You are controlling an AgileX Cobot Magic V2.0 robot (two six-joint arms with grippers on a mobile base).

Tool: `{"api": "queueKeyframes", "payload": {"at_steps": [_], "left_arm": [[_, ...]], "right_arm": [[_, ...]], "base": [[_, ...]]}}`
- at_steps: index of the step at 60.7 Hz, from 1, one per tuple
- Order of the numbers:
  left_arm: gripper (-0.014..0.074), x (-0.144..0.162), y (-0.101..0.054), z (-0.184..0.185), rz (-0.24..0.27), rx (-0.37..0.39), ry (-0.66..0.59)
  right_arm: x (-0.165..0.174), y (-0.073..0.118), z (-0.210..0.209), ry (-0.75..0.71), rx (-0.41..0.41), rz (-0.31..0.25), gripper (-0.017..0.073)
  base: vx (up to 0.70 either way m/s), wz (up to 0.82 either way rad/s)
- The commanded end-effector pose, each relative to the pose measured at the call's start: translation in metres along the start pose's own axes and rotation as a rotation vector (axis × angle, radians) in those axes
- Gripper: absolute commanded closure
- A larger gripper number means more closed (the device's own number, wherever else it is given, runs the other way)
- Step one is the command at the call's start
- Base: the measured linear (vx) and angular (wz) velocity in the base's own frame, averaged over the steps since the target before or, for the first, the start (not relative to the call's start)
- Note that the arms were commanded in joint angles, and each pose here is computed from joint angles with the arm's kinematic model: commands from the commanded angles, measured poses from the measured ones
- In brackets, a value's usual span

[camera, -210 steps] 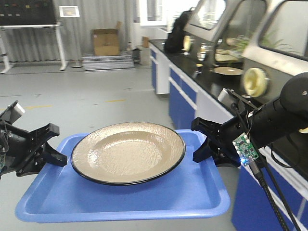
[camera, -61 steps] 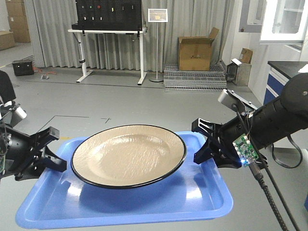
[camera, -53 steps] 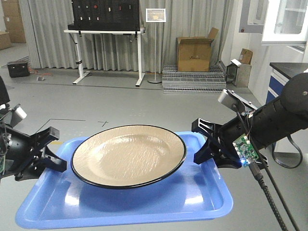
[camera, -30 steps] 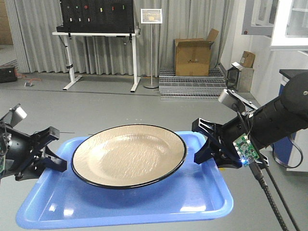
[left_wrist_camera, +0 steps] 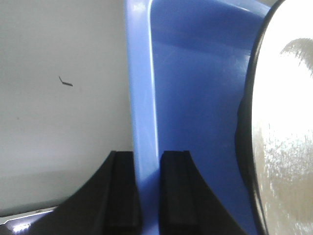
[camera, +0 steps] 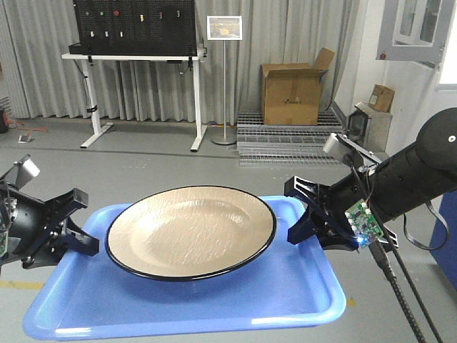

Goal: Place disk in tray to left cabinet
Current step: 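Hold the tray level with both grippers while the base turns away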

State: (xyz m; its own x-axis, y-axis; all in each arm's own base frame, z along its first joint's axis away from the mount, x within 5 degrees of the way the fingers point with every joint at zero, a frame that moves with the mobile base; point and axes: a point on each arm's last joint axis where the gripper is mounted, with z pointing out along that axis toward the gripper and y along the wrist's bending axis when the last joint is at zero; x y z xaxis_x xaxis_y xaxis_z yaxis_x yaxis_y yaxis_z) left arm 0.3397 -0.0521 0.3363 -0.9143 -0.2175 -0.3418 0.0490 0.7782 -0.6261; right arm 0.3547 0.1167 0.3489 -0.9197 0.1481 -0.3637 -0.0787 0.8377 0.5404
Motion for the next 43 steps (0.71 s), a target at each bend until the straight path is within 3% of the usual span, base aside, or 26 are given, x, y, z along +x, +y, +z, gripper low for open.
{"api": "queueKeyframes", "payload": {"at_steps": [1,43], "left_arm": [[0.0594,0.0019,-0.0368,-0.0201,-0.009,0.176,-0.051],[0.0594,0.0019,-0.0368,-0.0201,-0.009,0.177,-0.051]], "right_arm": [[-0.0007,0.0326,-0.0275,-0.091,-0.167,0.001,0.0563],[-0.0001,0.0326,-0.0274,-0.085,-0.166,0.001,0.0563]], "base": [[0.73,-0.04],[0.70,-0.03]]}}
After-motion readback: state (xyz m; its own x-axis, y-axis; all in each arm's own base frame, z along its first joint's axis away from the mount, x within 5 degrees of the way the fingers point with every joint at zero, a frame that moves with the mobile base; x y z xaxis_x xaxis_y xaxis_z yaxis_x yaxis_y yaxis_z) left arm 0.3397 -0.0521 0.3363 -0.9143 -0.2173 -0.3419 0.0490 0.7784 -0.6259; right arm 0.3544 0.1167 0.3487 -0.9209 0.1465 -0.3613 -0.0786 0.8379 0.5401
